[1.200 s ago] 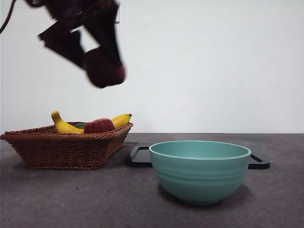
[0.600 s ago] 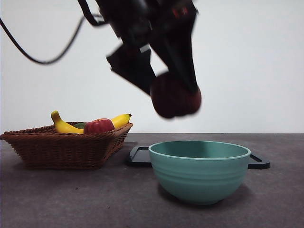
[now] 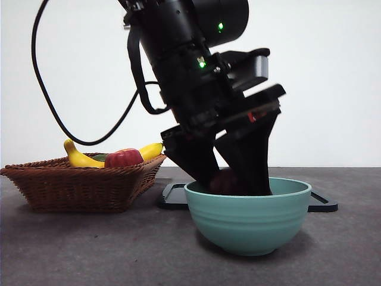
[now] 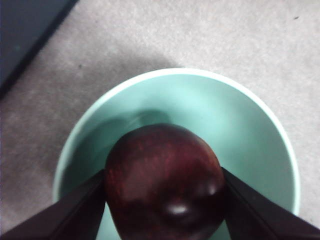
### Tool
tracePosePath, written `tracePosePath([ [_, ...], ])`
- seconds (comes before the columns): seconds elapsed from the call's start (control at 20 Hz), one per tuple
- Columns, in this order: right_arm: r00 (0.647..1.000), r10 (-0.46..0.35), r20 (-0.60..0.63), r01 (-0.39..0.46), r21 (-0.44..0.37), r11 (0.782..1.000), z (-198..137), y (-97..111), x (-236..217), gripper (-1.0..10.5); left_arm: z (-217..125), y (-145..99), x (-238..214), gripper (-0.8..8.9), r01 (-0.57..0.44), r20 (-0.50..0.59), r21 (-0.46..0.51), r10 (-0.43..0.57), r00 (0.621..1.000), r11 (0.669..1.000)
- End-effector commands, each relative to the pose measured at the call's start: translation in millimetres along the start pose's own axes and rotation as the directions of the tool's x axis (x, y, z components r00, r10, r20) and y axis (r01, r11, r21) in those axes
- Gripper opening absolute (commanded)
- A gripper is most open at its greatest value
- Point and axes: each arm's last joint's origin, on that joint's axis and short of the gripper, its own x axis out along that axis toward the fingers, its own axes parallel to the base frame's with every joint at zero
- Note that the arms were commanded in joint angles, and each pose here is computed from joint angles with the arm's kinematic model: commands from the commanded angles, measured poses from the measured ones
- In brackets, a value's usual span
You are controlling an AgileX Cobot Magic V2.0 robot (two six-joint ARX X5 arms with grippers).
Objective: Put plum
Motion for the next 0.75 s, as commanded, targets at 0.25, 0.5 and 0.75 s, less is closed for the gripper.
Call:
tracePosePath([
  [0.25,1.000,0.002,0.019,-0.002,-0.004,1.000,4.5,2.0,-3.1,4.4,3.8,-7.9,10.2,3.95,0.011,-0.008,0.038,-0.011,1.000,0.999],
  [0.5,1.000,0.001,0.019,-0.001,-0.004,1.000,4.5,2.0,-3.1,4.4,4.3,-11.0,9.8,4.06,0.015,-0.007,0.044,-0.015,1.000,0.999],
  [0.75,1.000,0.002,0.019,-0.002,-0.004,1.000,4.5,2.0,-3.1,4.4,10.6,-12.6,-2.6,4.06,0.016,-0.015,0.035,-0.015,1.000,0.999],
])
